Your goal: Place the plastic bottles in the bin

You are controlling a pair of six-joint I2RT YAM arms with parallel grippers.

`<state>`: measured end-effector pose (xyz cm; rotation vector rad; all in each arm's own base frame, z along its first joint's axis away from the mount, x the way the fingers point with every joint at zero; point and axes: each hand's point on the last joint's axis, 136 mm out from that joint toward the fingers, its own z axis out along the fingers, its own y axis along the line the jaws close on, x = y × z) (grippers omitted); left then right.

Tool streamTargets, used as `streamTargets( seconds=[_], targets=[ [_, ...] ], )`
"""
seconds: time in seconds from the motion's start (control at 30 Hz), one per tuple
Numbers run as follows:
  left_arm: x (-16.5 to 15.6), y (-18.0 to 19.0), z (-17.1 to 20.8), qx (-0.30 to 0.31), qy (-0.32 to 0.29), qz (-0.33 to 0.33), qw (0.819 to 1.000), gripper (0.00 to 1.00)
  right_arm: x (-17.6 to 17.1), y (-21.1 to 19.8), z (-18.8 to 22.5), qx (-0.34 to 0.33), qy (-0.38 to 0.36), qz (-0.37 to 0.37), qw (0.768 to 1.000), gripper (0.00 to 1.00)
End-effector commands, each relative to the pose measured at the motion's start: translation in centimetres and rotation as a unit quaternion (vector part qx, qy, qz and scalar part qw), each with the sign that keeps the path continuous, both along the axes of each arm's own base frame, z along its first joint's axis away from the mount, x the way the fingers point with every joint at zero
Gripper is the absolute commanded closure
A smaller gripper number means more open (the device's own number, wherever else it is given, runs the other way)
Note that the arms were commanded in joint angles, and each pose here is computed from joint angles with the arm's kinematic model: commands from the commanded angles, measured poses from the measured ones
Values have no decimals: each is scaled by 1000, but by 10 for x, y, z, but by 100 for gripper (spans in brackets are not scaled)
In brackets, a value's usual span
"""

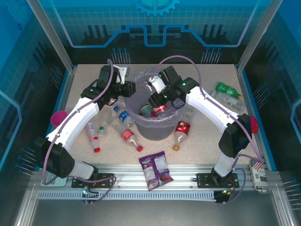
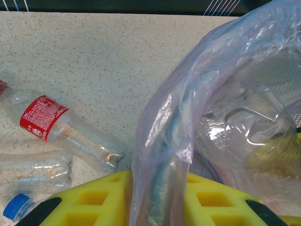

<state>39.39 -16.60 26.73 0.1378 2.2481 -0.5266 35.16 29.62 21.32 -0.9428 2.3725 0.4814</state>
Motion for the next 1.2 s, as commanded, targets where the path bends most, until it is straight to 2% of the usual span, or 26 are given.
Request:
streamTargets(
  seconds=[0.0,0.13,0.47,0.57,0.73,0.93,1.07,1.17],
  targets=[
    [-7,6,-3,9,3,-2,1000,70,-2,2,-23,-29,11,11,999,43],
    [-7,6,-3,10,3,-1,1000,70,0,1,-31,-37,14,9,999,33],
    [-7,6,-2,8,3,-1,1000,70,3,4,-18,-32,9,7,999,19],
    [-6,6,-2,7,3,2,1000,70,1,10,6,-2,-1,16,1000,18],
    [-5,5,-2,4,4,4,1000,70,-7,7,78,50,-59,20,997,17],
    [-3,5,-5,3,9,5,1000,70,-19,-22,145,84,-131,-2,988,17],
    [-4,5,-5,4,8,5,1000,70,-11,-61,156,59,-165,-52,983,17],
    [-4,6,-3,5,6,5,1000,70,0,-101,153,31,-172,-115,978,17]
  ],
)
